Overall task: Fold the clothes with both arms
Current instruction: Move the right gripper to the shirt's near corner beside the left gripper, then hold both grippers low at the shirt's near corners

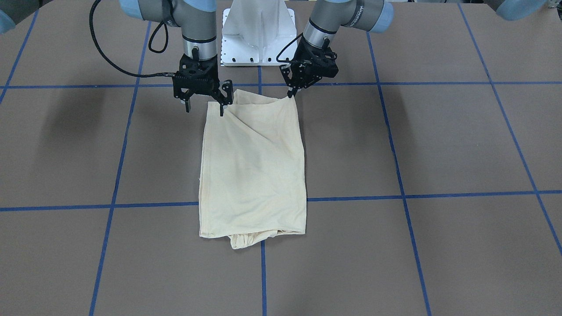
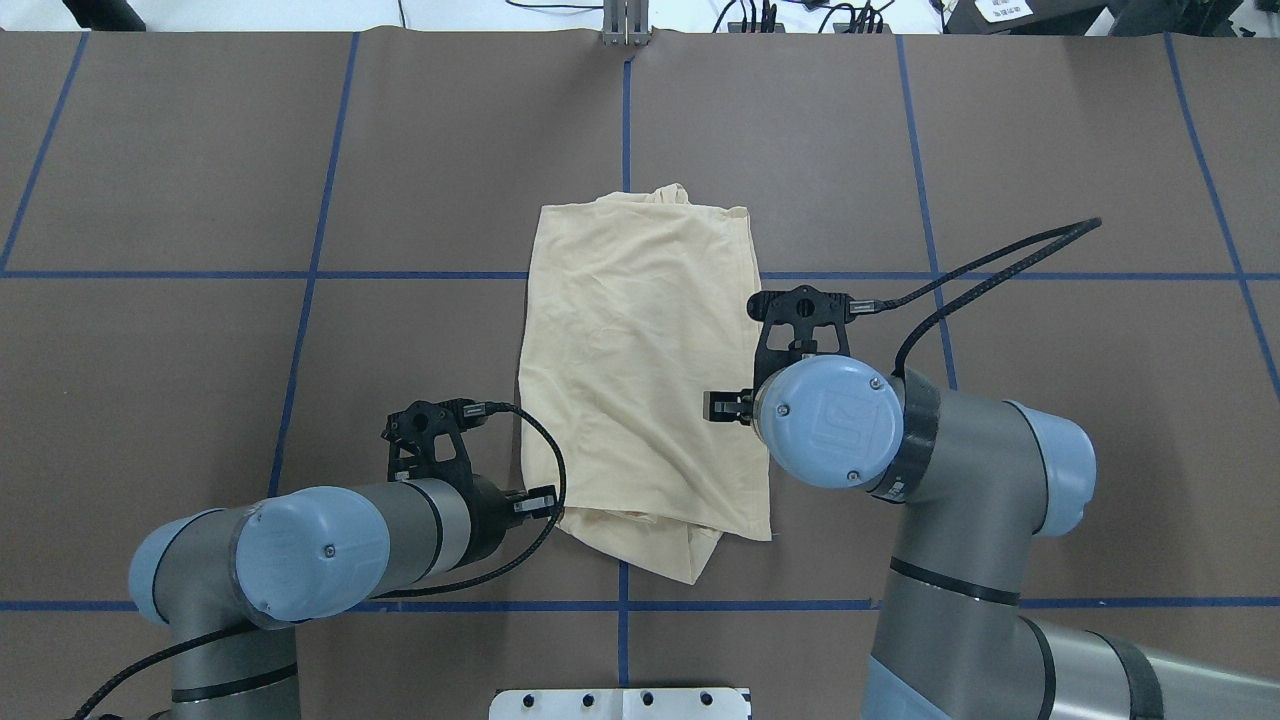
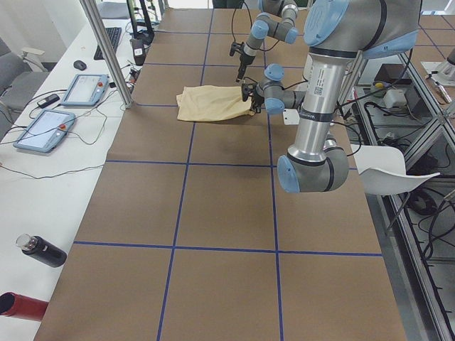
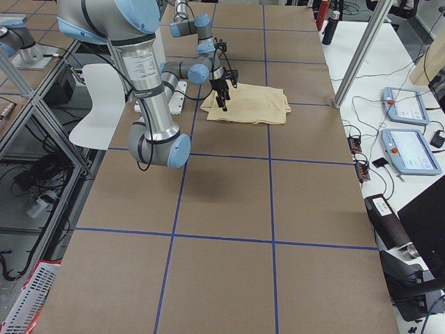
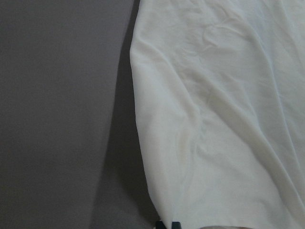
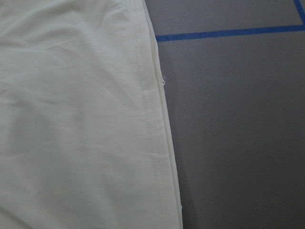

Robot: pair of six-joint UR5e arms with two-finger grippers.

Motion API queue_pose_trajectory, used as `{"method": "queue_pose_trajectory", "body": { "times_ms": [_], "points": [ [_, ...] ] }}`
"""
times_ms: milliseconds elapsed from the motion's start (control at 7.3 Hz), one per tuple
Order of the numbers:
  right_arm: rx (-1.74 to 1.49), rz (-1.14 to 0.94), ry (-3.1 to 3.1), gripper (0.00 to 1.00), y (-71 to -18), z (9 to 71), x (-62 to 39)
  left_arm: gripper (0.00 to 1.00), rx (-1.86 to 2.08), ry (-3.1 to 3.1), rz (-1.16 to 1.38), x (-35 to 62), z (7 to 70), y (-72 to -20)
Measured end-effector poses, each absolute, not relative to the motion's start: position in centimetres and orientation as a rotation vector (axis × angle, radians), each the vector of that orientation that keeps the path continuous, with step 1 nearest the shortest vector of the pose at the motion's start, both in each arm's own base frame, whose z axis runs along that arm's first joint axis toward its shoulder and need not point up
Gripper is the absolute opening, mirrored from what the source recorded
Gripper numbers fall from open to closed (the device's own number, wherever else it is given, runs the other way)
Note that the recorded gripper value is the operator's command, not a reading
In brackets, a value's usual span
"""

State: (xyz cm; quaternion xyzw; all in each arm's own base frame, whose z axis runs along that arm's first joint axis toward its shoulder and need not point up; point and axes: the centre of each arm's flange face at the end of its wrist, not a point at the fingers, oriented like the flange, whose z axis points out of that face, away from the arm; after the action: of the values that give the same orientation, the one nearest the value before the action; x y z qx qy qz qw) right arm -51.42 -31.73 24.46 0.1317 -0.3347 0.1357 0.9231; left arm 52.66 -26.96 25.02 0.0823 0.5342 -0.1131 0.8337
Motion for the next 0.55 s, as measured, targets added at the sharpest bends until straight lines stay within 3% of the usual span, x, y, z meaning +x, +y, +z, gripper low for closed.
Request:
{"method": "queue_pose_trajectory", "body": {
  "times_ms": [137,274,548],
  "points": [
    [0.258,0.328,-0.695,0.74,-30.5,24.6,-52.5,0.00,0.174,1.130,-0.240,52.7,25.1,-26.9],
    [0.243,0.398,-0.725,0.71,-29.3,25.0,-54.0,0.00,0.172,1.129,-0.240,52.8,25.1,-26.9],
    [0.203,0.480,-0.803,0.73,-27.7,25.0,-55.9,0.00,0.170,1.126,-0.241,53.0,25.2,-26.9]
  ]
}}
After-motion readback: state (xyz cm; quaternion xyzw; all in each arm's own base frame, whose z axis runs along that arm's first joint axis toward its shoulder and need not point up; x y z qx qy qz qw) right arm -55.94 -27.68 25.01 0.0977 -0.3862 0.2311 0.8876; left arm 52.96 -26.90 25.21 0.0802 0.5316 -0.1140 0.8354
